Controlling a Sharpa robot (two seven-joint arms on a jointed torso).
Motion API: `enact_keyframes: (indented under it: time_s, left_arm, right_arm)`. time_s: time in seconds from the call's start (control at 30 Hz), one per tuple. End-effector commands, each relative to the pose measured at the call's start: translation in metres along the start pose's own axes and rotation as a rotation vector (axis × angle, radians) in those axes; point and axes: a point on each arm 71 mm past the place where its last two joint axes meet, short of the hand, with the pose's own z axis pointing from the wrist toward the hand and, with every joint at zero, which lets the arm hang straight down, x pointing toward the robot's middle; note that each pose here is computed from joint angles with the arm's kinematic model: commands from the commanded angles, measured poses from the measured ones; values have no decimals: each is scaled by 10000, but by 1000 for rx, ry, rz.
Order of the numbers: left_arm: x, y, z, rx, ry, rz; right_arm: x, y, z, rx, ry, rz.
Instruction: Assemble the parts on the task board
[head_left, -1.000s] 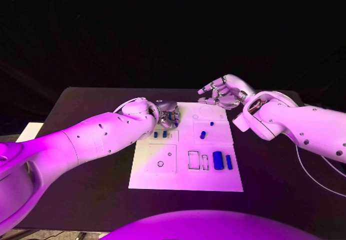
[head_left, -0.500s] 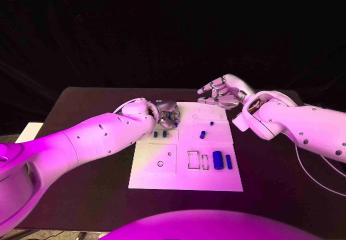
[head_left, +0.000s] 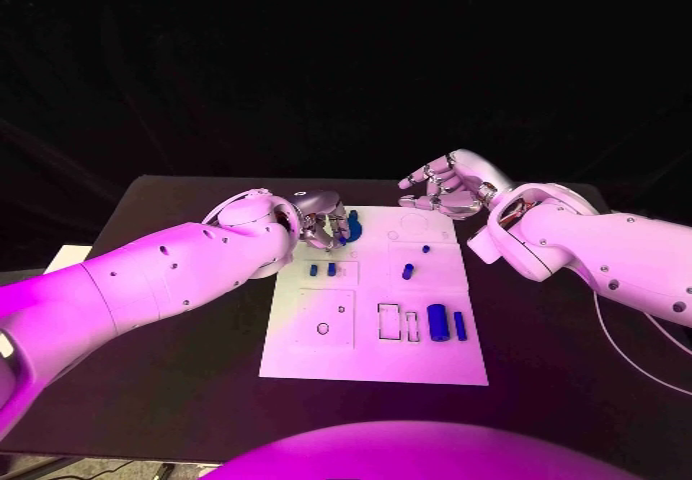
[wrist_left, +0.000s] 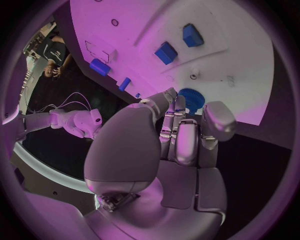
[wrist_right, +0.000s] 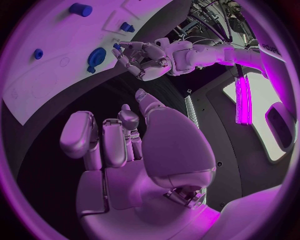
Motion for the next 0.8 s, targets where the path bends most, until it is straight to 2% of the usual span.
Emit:
enact_keyframes:
  time_s: [0.03,0.17,0.3,0.8]
  left_arm:
    - [-49,36,-62,-17,-21,-30]
    - [-90,137,-149,-36,-23,-40]
    - [-99,219,-195,-55,-12,-49]
    - [-13,303,-192,-74,26,-61]
  right_arm:
    - [13,-3,6,-9,9,-1]
    - [26,-22,8,-5,10,3]
    - [39,-36,4,-1,12,6]
    - [81,-39,9,-1,20,12]
